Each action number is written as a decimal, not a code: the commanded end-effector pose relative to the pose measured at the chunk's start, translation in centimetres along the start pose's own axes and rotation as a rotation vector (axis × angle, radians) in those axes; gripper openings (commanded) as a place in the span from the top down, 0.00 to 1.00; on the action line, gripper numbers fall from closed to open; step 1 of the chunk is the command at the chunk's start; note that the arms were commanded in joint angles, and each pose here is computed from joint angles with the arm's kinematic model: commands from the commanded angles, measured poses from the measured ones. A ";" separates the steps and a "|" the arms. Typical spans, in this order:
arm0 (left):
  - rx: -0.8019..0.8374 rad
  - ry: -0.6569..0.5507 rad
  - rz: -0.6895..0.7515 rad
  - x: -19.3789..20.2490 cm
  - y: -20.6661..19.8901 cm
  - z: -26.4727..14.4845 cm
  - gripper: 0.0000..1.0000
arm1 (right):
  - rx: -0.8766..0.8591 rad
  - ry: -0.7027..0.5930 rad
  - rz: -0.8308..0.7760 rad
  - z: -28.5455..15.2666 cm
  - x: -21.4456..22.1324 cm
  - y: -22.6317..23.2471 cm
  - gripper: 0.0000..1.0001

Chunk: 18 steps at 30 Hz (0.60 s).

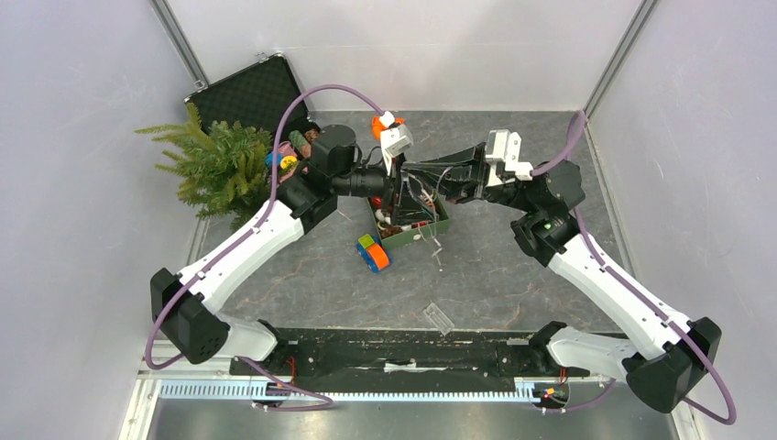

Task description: Decorate the small christmas tree

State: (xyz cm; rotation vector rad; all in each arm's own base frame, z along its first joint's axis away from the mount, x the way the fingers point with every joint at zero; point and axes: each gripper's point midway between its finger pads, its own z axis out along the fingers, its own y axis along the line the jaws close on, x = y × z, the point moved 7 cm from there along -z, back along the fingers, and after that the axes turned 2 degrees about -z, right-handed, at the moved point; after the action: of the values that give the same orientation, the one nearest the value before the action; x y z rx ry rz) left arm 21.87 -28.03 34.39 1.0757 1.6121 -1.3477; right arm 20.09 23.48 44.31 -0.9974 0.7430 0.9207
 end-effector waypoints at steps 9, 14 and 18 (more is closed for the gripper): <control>-0.421 -0.054 0.231 -7.0 -0.9 -5.0 0.98 | 0.070 0.174 -0.032 -1.7 3.4 0.1 0.34; -0.744 -0.161 0.492 -13.8 -4.9 -12.8 0.98 | 0.159 0.284 -0.103 -4.8 6.2 1.0 0.02; -0.778 -0.241 0.559 -16.1 -8.7 -16.3 0.98 | 0.208 0.370 -0.152 -6.3 7.8 0.9 0.02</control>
State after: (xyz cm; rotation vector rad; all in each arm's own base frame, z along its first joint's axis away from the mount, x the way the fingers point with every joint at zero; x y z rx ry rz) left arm 21.81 -19.78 50.84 0.7952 1.4101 -0.6044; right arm 21.15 21.43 35.96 -1.0360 1.0040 0.6864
